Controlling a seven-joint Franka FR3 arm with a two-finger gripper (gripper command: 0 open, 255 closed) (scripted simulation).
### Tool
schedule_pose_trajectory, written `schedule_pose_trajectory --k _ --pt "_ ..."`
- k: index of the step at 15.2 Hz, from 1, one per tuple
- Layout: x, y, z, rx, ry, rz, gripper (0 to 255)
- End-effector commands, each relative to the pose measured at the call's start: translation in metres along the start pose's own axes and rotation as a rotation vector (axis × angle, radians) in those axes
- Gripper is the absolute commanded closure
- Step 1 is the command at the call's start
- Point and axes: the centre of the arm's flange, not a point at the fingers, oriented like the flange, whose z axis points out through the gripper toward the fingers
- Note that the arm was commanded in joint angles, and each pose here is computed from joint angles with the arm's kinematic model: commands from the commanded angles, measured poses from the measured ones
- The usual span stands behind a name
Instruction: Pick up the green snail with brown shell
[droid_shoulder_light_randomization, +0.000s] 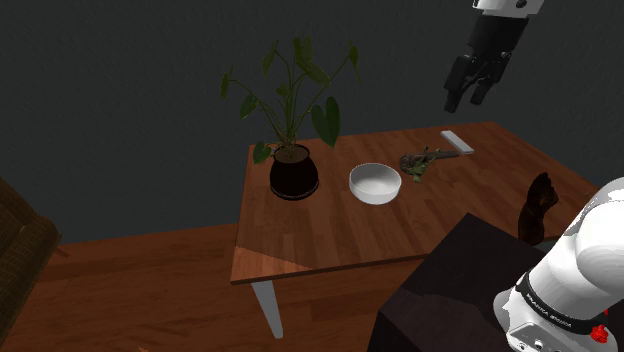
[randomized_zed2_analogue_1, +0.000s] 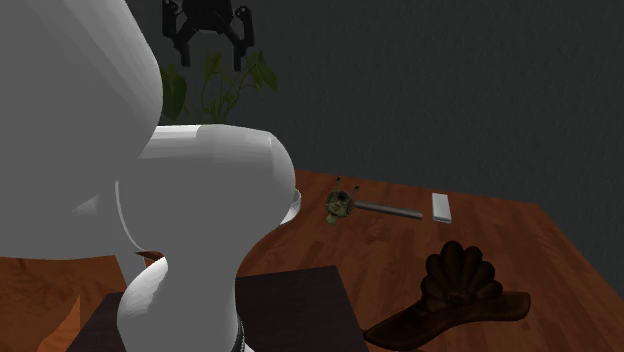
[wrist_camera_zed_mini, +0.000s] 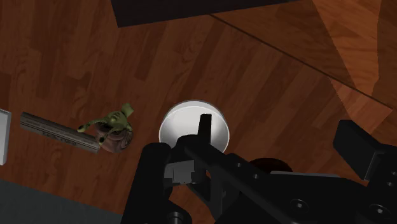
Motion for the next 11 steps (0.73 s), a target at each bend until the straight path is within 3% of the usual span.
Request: schedule_pose_trajectory --k 1,11 --pt "0.000 0.000 0.000 0.000 0.000 0.000 0" --pt "0.098 0.084 0.073 0.002 -0.154 0.023 0"
